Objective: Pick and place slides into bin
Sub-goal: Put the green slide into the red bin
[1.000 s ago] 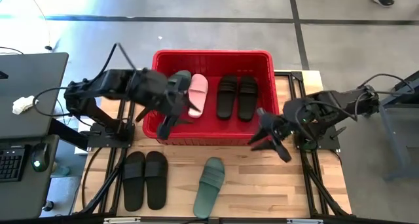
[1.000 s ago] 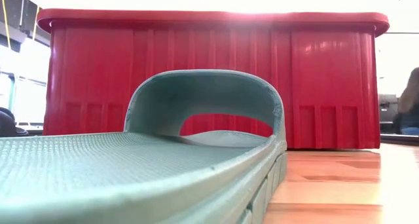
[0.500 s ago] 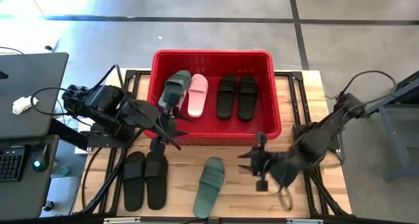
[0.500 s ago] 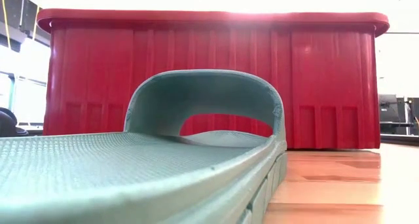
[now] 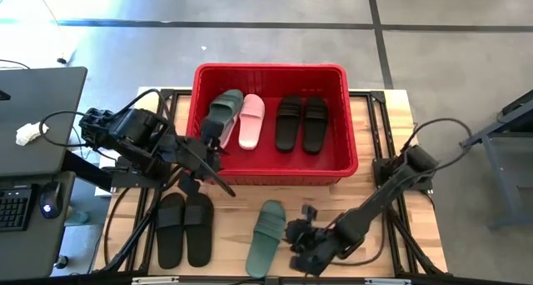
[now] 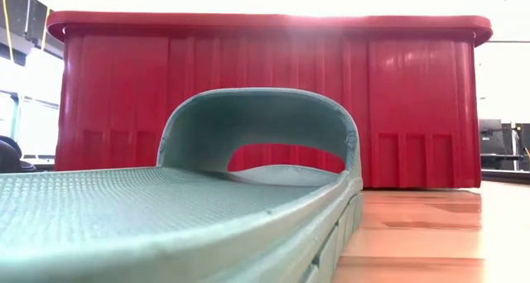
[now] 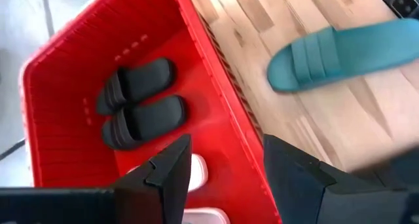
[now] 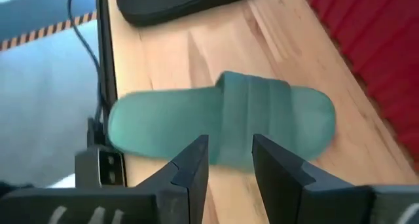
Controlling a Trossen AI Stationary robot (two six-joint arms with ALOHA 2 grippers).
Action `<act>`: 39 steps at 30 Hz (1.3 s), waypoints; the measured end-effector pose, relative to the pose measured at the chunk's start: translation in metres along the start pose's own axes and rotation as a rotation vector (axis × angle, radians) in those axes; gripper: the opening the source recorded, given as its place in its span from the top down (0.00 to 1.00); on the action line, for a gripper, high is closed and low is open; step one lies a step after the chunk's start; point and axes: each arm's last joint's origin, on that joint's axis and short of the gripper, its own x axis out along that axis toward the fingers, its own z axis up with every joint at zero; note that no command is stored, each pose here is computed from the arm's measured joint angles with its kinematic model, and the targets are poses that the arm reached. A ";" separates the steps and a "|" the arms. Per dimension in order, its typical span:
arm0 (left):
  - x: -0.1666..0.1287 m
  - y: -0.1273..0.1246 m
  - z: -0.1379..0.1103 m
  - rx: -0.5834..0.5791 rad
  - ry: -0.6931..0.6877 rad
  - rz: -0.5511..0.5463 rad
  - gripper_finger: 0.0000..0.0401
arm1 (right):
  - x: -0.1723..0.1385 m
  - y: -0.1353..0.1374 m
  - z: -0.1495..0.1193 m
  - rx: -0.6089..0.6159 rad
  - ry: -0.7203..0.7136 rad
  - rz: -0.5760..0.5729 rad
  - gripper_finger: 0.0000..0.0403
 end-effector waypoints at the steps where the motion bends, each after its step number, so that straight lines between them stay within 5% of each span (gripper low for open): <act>1: 0.000 0.000 -0.001 0.002 0.005 -0.008 0.57 | 0.003 0.005 0.001 -0.005 0.003 -0.002 0.73; 14: 0.000 -0.002 -0.008 0.030 0.080 -0.035 0.57 | 0.040 0.043 0.017 -0.200 0.167 -0.255 0.73; 22: 0.000 -0.003 -0.009 0.057 0.087 -0.038 0.57 | 0.068 0.054 0.010 -0.193 0.223 -0.244 0.73; 39: -0.001 -0.003 -0.011 0.087 0.105 -0.043 0.57 | 0.087 0.035 0.012 -0.156 0.300 -0.287 0.73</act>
